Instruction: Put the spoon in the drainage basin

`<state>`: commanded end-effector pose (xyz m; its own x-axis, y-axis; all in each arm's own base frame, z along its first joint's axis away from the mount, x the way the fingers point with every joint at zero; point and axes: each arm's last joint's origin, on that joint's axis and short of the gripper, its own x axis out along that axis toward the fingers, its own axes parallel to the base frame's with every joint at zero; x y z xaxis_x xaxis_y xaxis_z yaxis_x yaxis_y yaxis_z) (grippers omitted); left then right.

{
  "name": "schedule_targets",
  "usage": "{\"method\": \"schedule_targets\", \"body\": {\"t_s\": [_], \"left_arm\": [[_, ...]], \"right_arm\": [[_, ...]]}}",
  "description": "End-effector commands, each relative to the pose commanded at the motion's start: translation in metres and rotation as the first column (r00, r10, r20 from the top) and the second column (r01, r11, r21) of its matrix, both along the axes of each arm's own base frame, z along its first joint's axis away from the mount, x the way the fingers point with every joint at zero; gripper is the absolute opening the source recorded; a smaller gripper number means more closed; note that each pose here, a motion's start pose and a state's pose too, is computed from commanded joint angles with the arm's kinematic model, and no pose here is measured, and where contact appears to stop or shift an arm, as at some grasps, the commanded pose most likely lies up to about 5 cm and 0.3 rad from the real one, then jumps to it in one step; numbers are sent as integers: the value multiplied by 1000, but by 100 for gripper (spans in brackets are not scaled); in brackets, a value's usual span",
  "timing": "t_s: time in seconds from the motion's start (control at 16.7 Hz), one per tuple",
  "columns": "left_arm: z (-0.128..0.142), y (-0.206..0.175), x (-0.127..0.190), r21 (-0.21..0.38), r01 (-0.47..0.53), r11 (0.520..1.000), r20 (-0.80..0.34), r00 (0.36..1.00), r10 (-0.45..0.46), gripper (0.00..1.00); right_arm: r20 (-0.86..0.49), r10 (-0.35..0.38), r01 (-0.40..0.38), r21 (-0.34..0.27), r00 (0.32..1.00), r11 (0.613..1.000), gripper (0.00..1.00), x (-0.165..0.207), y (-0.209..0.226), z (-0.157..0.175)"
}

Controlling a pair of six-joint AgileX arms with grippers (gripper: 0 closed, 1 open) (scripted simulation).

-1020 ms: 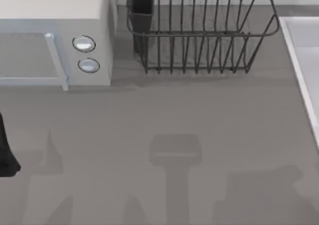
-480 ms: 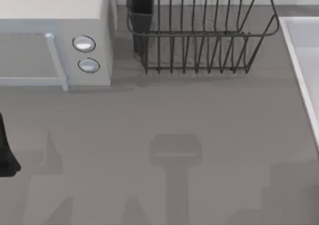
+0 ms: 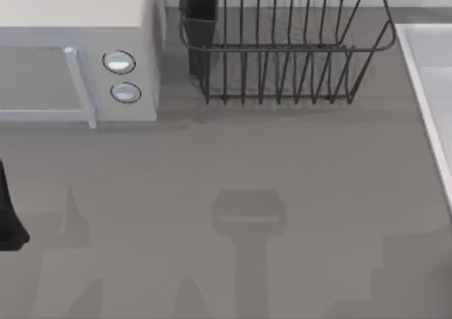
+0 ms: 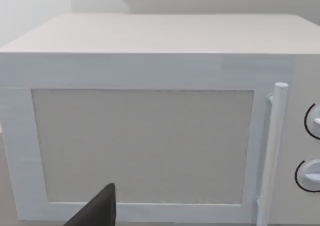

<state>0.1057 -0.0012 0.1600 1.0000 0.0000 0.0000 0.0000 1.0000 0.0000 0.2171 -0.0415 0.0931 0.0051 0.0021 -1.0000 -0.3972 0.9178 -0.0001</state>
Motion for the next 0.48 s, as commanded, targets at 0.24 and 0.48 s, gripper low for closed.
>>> {"method": "schedule_targets", "body": {"t_s": [0.24, 0.48], "left_arm": [[0, 0, 0, 0, 0, 1000, 0, 1000, 0, 100], [0, 0, 0, 0, 0, 1000, 0, 1000, 0, 100]], "right_arm": [[0, 0, 0, 0, 1000, 1000, 62, 0, 0, 0], [0, 0, 0, 0, 1000, 1000, 32, 0, 0, 0]]}}
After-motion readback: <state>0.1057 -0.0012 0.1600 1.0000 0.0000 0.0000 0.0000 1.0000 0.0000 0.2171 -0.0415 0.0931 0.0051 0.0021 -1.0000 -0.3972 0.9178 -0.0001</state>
